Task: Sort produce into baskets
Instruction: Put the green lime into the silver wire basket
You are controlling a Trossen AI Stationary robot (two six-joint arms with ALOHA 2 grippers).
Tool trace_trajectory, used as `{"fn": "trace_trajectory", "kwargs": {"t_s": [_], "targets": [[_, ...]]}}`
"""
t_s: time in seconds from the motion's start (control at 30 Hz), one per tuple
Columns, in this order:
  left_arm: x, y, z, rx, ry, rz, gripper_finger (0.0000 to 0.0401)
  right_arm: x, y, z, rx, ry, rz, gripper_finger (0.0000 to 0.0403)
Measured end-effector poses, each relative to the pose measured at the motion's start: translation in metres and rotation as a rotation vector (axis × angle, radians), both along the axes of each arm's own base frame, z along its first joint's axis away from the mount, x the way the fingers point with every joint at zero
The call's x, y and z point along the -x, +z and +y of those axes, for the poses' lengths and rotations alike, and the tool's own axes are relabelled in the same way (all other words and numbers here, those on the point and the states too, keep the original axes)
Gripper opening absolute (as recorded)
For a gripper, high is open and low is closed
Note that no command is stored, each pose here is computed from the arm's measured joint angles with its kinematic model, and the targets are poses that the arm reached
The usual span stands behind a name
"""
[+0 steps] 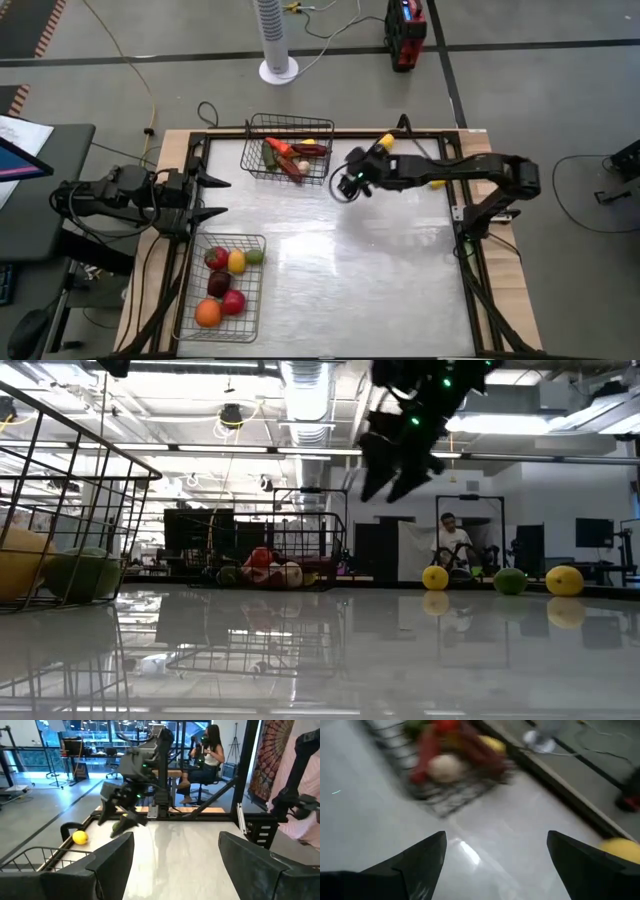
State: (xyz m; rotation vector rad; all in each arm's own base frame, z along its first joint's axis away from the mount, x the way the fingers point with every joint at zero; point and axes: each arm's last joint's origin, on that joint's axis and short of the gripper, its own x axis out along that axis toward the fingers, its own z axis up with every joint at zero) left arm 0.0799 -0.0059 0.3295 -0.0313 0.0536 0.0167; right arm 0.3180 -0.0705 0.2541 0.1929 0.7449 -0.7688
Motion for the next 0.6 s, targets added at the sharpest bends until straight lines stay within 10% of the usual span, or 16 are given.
{"fn": "trace_trajectory", "kwargs": {"t_s": [0.6], "targets": [[0.0, 0.003, 0.0, -0.016, 0.001, -0.027, 0.0279, 0.058, -0.018, -0.056, -0.111, -0.275, 0.081, 0.0372]]}}
